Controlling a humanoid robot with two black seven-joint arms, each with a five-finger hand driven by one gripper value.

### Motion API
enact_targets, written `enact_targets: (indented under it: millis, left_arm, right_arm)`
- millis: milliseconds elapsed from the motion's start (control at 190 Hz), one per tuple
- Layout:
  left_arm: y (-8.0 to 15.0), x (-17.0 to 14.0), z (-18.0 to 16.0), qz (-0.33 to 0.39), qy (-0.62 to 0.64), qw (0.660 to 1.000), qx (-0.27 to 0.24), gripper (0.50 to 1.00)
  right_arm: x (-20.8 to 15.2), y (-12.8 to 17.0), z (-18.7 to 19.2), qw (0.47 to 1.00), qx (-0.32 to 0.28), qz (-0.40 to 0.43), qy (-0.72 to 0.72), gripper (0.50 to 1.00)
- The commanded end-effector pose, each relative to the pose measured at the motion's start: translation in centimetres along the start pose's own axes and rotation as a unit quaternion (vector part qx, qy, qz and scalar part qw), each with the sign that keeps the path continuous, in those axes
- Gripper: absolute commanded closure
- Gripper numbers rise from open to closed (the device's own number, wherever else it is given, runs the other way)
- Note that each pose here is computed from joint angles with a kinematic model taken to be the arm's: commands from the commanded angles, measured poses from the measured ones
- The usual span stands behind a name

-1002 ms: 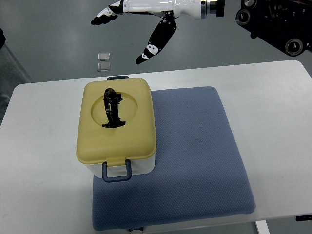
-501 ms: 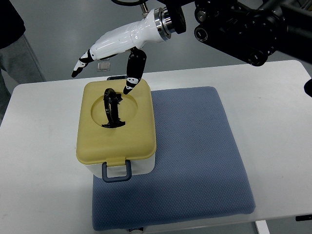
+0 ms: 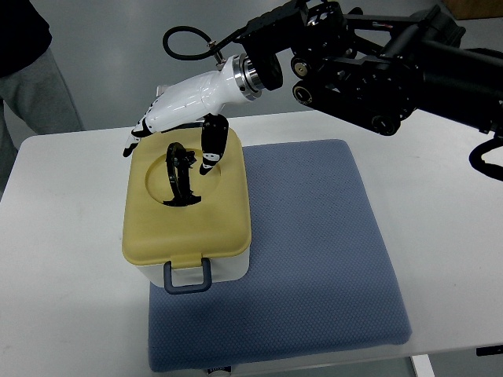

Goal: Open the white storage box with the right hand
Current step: 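Lower the right hand and grasp the black handle on the lid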

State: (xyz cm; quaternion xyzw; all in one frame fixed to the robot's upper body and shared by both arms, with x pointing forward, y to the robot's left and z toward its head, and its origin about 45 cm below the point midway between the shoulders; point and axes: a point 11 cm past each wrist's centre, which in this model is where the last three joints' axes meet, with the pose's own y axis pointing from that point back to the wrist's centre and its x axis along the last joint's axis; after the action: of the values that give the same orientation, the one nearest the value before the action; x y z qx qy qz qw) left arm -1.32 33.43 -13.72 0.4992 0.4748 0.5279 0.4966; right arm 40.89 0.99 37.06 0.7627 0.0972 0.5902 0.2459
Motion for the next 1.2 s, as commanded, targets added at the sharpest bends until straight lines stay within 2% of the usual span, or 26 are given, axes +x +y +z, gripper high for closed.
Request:
enact_targets:
  millis: [0,148,517,685,822,986,1154,1197]
  left_arm:
    - [0.0,0.0,0.0,0.000,0.000,1.000,0.000,0.500]
    - [0.0,0.0,0.0,-0.001,0.000,1.000,0.000,0.500]
    - [0.0,0.0,0.0,0.000,0.000,1.000,0.000,0.500]
    - [0.0,0.0,0.0,0.000,0.000,1.000,0.000,0.500]
    - [0.0,0.0,0.0,0.000,0.000,1.000,0.000,0.500]
    - [0.0,0.0,0.0,0.000,0.000,1.000,0.000,0.500]
    - [0.0,0.0,0.0,0.000,0.000,1.000,0.000,0.500]
    - [0.0,0.0,0.0,0.000,-0.001,1.000,0.000,0.500]
  right_arm:
    - [-0.1,-0.1,0.0,1.000,0.000,-0.002,0.004,0.670]
    - [-0.4,-0.2,0.0,1.000,0.001,0.000,0.006,0.691]
    - [-1.8,-0.7,0.2,1.000,0.004,-0.006,-0.007,0.691]
    - [-1.9,-0.8,0.2,1.000,0.005,-0.006,-0.008,0.734]
    - [-2.0,-0.8,0.2,1.000,0.005,-0.006,-0.009,0.748]
    - [-2.0,-0.8,0.1,1.000,0.006,-0.006,-0.009,0.805]
    - [-1.9,-0.8,0.0,1.000,0.010,-0.006,-0.008,0.816]
    - [-2.0,-0.8,0.0,1.000,0.010,-0.006,-0.008,0.836]
